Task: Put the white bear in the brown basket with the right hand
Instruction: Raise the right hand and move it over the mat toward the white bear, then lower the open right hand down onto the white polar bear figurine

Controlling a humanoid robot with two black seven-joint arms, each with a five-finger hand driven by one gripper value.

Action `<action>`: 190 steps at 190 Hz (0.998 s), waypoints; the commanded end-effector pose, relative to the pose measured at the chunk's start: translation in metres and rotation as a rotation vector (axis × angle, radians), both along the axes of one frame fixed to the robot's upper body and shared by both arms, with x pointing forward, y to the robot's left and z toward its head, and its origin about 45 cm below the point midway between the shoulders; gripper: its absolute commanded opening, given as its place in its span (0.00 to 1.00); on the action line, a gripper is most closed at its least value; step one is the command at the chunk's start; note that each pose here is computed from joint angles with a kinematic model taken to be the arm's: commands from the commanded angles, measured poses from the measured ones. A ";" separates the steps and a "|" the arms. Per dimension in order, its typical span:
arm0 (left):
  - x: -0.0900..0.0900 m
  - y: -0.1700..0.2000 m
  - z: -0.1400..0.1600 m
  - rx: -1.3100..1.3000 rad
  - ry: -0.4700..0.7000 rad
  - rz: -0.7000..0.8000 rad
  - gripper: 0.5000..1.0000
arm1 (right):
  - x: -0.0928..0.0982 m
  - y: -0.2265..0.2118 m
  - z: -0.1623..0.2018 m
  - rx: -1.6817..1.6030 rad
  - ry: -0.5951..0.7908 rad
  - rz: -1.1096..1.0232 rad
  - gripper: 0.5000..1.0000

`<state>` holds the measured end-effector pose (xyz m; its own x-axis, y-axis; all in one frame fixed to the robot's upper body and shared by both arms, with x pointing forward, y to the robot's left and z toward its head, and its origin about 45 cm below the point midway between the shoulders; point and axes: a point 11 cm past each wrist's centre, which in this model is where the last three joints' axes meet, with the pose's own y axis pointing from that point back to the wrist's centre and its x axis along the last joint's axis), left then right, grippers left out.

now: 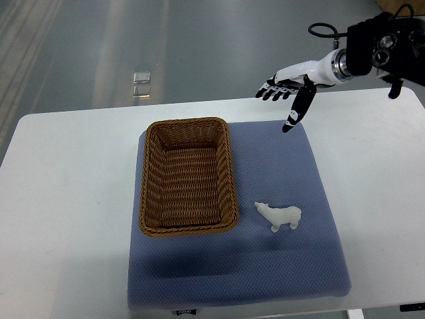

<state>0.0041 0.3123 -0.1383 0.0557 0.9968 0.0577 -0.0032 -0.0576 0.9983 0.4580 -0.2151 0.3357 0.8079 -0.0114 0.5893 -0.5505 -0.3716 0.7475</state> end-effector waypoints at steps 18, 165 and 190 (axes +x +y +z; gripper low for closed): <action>0.000 -0.002 0.000 -0.004 0.000 -0.001 1.00 | -0.026 0.012 0.050 -0.112 -0.063 0.106 0.86; 0.000 -0.002 0.000 -0.004 0.000 0.001 1.00 | -0.093 0.006 -0.006 0.056 0.230 0.104 0.85; 0.000 -0.002 0.000 -0.004 0.000 0.002 1.00 | -0.101 0.003 -0.030 0.058 0.291 0.098 0.85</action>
